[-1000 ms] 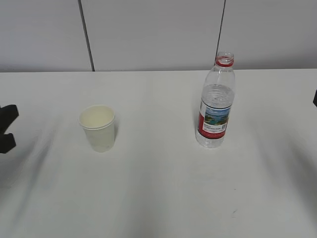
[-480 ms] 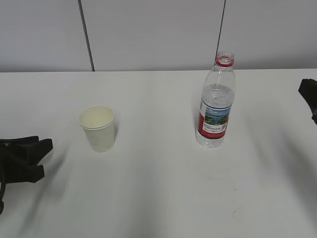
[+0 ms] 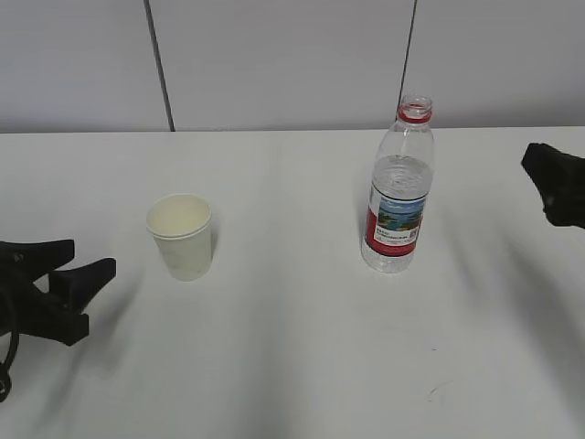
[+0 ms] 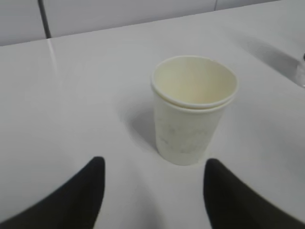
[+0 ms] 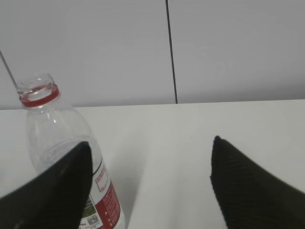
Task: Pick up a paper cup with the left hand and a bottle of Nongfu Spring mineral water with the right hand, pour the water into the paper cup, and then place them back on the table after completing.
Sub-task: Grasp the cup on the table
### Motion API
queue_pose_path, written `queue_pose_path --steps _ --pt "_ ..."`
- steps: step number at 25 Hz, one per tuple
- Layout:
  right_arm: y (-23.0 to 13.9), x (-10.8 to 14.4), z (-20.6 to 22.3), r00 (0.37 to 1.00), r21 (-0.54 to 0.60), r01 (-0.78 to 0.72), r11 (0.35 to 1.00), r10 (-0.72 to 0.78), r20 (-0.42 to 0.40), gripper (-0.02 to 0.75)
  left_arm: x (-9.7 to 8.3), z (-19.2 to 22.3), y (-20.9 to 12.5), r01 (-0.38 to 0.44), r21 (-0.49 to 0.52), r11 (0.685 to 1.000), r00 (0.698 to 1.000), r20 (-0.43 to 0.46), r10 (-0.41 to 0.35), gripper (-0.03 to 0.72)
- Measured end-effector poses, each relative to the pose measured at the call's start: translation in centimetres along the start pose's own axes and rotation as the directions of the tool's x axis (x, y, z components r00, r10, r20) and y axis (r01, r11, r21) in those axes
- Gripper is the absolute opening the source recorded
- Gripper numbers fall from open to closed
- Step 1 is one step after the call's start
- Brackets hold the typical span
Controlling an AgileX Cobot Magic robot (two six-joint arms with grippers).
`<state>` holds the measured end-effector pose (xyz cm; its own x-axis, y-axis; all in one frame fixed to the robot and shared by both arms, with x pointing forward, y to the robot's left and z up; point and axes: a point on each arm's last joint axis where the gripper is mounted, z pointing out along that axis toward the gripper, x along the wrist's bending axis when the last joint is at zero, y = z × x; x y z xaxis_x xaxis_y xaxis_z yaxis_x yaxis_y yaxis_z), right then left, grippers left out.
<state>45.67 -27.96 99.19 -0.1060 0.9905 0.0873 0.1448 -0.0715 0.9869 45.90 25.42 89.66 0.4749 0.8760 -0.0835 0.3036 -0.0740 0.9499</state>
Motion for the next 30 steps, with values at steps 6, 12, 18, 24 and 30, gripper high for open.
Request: queue_pose_path --steps 6,12,18,24,30 --pt "-0.3 0.0 0.4 1.0 -0.005 -0.012 1.0 0.012 -0.007 0.572 -0.5 1.8 -0.9 -0.006 0.04 0.999 0.998 0.06 0.004 0.592" --pt "-0.2 0.1 0.4 1.0 -0.021 -0.005 1.0 0.004 -0.019 0.572 -1.6 5.4 -1.5 -0.011 0.047 0.999 0.997 0.078 0.007 0.618" --pt "0.0 0.2 0.4 1.0 -0.041 0.003 0.999 -0.004 -0.031 0.572 -2.0 8.9 -2.1 -0.017 0.037 0.999 0.996 0.094 0.013 0.619" --pt "0.0 0.2 0.4 0.999 -0.048 0.003 0.999 -0.004 -0.032 0.572 -2.0 11.2 -1.8 -0.011 -0.001 1.0 0.997 0.072 0.011 0.613" --pt "0.0 0.3 0.4 0.999 -0.046 0.011 0.999 -0.013 -0.039 0.572 -1.7 12.1 -1.3 -0.012 -0.03 0.999 0.998 0.061 0.013 0.603"
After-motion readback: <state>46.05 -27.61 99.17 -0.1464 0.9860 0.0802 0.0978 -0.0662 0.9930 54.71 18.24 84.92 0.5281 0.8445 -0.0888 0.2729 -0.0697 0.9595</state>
